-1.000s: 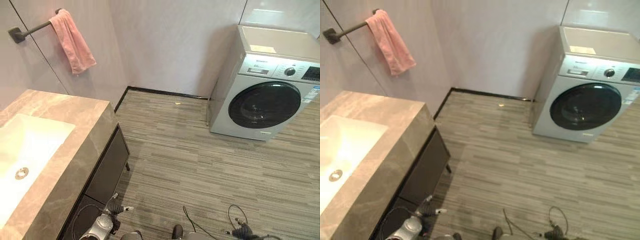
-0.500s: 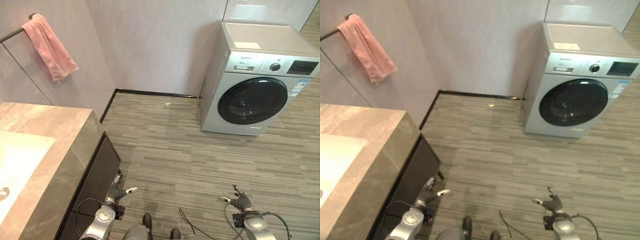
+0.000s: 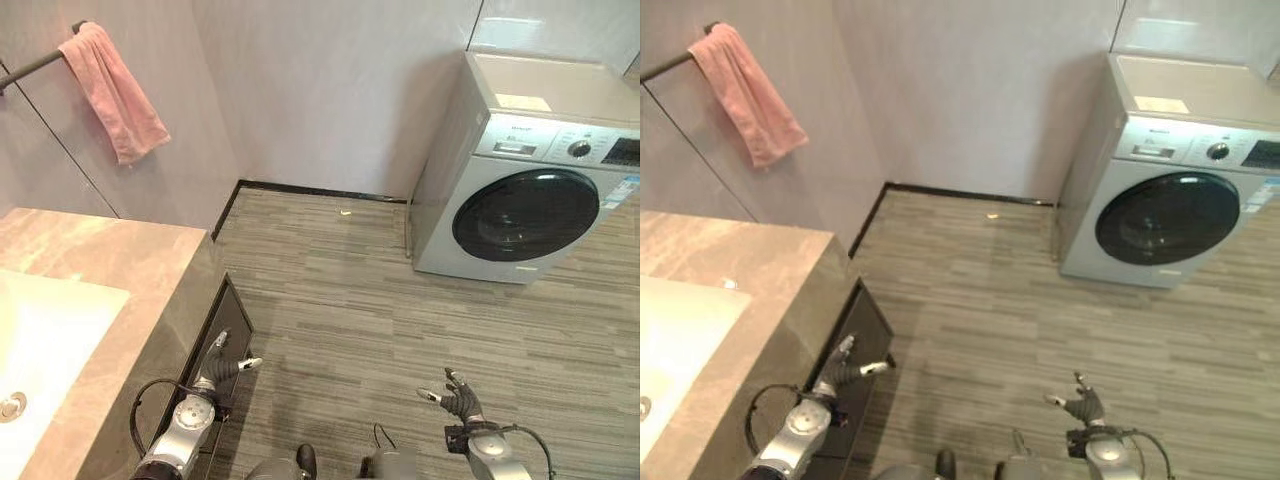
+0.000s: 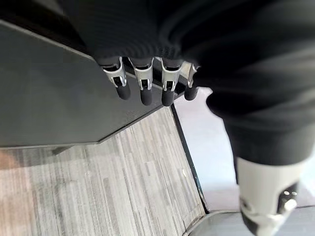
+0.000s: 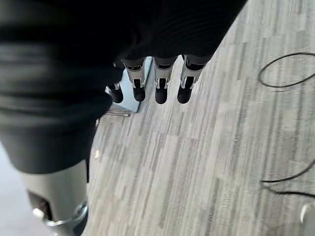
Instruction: Put brush and paste in cup on sink, flatten towel.
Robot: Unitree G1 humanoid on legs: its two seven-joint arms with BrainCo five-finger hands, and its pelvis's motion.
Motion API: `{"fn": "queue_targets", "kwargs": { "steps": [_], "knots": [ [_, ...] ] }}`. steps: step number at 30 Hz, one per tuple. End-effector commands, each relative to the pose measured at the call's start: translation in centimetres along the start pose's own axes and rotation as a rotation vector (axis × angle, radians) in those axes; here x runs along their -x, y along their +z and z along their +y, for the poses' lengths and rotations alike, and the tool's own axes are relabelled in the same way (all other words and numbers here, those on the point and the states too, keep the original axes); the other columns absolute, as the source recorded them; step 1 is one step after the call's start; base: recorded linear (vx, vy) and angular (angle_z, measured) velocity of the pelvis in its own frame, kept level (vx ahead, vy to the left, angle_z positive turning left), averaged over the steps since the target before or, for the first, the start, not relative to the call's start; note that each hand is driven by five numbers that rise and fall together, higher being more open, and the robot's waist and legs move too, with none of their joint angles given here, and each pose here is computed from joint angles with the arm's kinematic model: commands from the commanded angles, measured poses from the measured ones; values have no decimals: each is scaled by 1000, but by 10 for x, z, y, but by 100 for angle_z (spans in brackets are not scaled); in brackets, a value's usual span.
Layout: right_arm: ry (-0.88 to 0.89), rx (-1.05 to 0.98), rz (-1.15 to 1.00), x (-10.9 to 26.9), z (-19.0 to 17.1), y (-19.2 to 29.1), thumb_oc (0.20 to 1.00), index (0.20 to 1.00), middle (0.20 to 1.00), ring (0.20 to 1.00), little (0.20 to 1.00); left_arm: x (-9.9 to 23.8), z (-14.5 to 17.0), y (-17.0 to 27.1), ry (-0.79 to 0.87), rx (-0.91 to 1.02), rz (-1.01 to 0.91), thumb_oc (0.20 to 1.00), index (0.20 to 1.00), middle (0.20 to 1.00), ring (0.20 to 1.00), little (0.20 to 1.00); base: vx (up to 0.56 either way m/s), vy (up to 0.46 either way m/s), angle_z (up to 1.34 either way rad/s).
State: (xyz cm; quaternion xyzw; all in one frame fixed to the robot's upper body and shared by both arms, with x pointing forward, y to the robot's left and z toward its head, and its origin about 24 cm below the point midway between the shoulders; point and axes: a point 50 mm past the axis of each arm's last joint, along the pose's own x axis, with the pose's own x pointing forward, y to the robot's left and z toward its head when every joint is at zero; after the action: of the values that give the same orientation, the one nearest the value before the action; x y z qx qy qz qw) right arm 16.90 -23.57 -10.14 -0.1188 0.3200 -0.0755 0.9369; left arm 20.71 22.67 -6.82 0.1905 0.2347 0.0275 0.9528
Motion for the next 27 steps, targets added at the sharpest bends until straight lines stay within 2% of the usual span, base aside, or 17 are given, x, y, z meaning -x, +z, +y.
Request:
{"fn": "queue_targets", "kwargs": {
  "steps": [1, 11, 17, 27],
  "knots": [
    [3, -15, -83, -2, -7, 16, 1000, 1000, 1000, 1000, 1000, -2, 8, 16, 24, -26, -99, 1000, 1000, 1000, 1000, 1000, 258, -28, -20],
    [41, 35, -48, 7, -12, 1, 1000, 1000, 1000, 1000, 1000, -5, 2, 5, 16, -47, -40, 1000, 1000, 1000, 1000, 1000, 378, -158, 37],
    [4, 69, -56, 7, -25, 4, 1000, 1000, 1000, 1000, 1000, -15, -5, 20, -10, -63, -76, 1000, 1000, 1000, 1000, 1000, 229, -247, 38],
    [41, 162, -81, 8, -22, 8, 1000, 1000, 1000, 1000, 1000, -9, 0, 3, 17, -68, -25, 1000, 1000, 1000, 1000, 1000, 407, 1, -12]
  ]
}}
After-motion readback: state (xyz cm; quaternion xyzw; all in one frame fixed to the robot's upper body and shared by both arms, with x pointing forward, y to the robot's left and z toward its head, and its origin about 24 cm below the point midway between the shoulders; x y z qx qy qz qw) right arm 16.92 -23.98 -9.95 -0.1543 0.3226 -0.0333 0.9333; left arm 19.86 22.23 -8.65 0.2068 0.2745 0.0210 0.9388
